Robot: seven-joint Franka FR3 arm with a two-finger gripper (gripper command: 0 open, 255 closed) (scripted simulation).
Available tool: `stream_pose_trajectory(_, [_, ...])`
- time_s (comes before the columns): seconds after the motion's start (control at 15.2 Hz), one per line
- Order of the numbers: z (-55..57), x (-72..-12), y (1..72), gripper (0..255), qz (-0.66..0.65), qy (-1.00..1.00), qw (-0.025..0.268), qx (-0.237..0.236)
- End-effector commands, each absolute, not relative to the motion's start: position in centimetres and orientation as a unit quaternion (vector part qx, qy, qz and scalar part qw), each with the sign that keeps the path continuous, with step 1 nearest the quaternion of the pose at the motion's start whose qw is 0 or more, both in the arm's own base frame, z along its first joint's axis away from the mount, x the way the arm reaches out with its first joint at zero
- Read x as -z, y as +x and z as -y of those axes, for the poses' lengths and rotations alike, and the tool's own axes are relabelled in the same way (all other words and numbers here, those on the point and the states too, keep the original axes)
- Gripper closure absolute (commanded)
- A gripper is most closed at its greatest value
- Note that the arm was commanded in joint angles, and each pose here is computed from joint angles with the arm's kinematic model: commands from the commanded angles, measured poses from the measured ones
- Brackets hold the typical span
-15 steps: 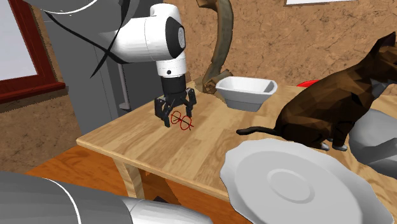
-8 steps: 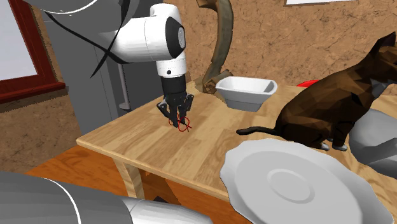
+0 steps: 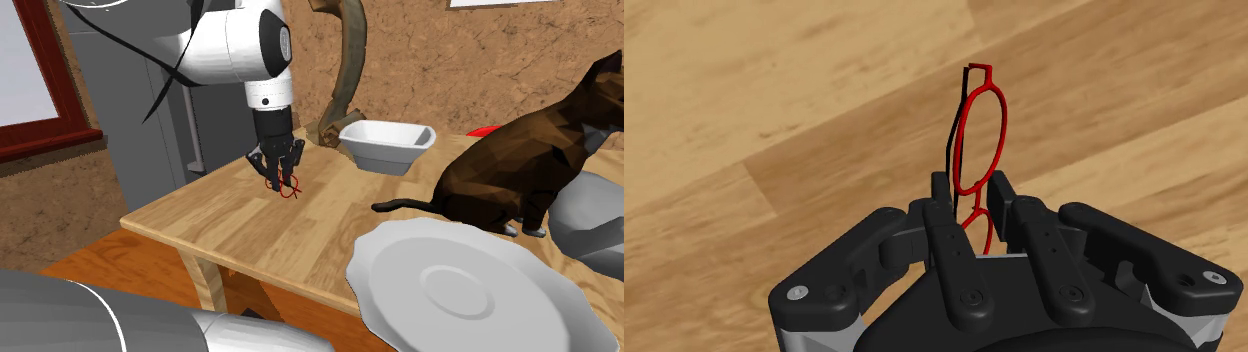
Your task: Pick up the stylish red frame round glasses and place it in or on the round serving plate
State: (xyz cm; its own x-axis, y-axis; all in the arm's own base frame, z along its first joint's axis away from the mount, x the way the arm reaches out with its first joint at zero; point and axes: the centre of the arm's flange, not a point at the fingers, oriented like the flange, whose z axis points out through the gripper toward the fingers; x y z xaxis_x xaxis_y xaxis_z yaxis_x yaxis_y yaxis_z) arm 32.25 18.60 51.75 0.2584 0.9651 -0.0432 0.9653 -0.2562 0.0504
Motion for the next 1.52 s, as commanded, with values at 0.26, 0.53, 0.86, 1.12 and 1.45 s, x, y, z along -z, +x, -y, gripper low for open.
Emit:
stream_pose_trajectory(0.26, [-18.6,-55.0,32.1,255,-0.609,0.793,0.033,0.002])
stream_pose_trajectory(0.53, [-18.6,-57.1,32.1,255,-0.609,0.793,0.033,0.002])
stream_pose_trajectory(0.86, [-17.3,-59.1,31.8,255,-0.609,0.793,0.033,0.002])
stream_pose_trajectory(1.12, [-12.2,-59.0,30.8,255,-0.609,0.793,0.033,0.002])
stream_pose_trajectory(1.45, [-5.7,-59.0,29.4,255,-0.609,0.793,0.033,0.002])
